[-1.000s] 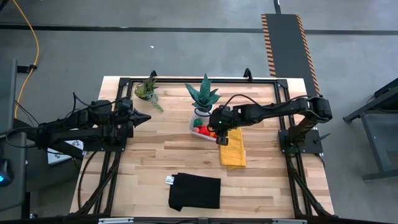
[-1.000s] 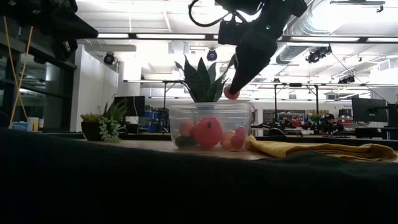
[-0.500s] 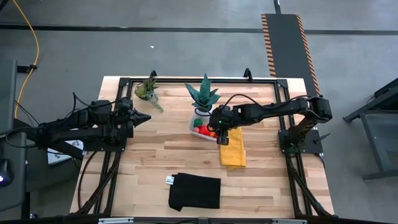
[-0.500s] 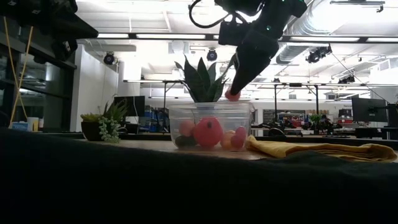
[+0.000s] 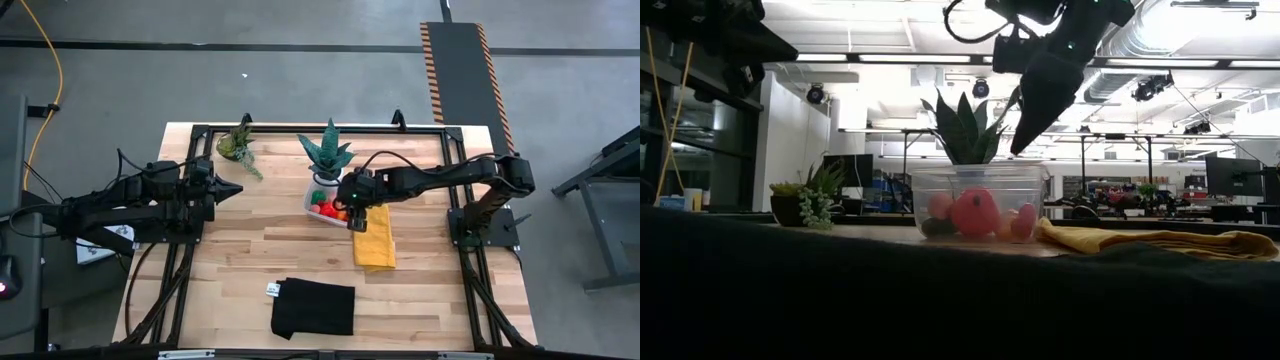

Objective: Pick and placing Produce into tupperware
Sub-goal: Put the pink peach into the transparent container

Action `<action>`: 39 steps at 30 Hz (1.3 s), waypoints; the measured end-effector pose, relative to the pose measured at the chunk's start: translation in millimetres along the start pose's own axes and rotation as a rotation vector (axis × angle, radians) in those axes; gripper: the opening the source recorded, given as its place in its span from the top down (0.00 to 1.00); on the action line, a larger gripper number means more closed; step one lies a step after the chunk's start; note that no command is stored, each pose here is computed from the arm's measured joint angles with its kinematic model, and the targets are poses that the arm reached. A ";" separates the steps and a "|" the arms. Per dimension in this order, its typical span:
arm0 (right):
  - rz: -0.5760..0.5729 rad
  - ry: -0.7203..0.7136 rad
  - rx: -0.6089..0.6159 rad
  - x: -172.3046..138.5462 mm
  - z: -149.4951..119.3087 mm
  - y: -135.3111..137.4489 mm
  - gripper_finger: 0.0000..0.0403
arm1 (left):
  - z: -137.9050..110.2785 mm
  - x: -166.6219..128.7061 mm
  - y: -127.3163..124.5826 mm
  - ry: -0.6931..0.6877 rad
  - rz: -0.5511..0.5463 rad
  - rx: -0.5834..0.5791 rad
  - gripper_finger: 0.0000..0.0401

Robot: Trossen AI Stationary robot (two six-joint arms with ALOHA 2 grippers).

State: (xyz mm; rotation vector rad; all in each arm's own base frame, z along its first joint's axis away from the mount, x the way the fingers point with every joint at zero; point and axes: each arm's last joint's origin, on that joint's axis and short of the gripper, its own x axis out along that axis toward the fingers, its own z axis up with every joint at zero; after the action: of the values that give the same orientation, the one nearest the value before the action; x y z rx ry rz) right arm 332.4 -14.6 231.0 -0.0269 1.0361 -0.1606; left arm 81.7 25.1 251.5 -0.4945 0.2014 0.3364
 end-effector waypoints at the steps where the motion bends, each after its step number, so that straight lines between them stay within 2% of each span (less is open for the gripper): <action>1: -0.009 -0.004 0.000 -1.5 0.1 -0.1 0.53 | 0.0 0.0 0.0 0.000 0.000 0.000 1.00; 6: -0.071 -0.060 0.007 -26.2 11.9 -2.9 0.53 | 0.0 0.0 0.0 0.000 0.000 -0.001 1.00; 10: -0.160 -0.090 0.067 -52.1 15.4 -8.9 0.53 | 0.0 0.0 0.0 0.000 0.000 -0.001 1.00; 19: -0.503 -0.070 0.252 -106.1 -12.1 -27.5 0.53 | 0.0 0.0 0.0 0.000 0.000 0.001 1.00; 25: -0.563 -0.165 0.462 -125.1 -39.1 -45.9 0.53 | 0.2 0.0 0.5 -0.008 0.017 0.003 1.00; 29: -0.504 -0.255 0.594 -128.5 -72.9 -55.5 0.53 | 0.2 0.1 0.5 -0.008 0.017 0.005 1.00; 33: -0.292 -0.421 0.702 -125.4 -109.5 -62.1 0.53 | 0.2 0.0 0.5 -0.008 0.017 0.005 1.00; 36: -0.116 -0.594 0.733 -121.4 -129.5 -65.6 0.53 | 0.2 0.1 0.5 -0.008 0.017 0.005 1.00; 39: -0.047 -0.669 0.743 -111.9 -147.2 -67.5 0.53 | 0.2 0.0 0.5 -0.008 0.017 0.005 1.00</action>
State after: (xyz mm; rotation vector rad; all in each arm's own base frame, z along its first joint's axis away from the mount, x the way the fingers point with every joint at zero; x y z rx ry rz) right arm 142.1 -57.1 258.1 0.5368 0.2641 -0.5322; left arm 81.6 25.7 251.5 -0.4866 0.1986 0.3547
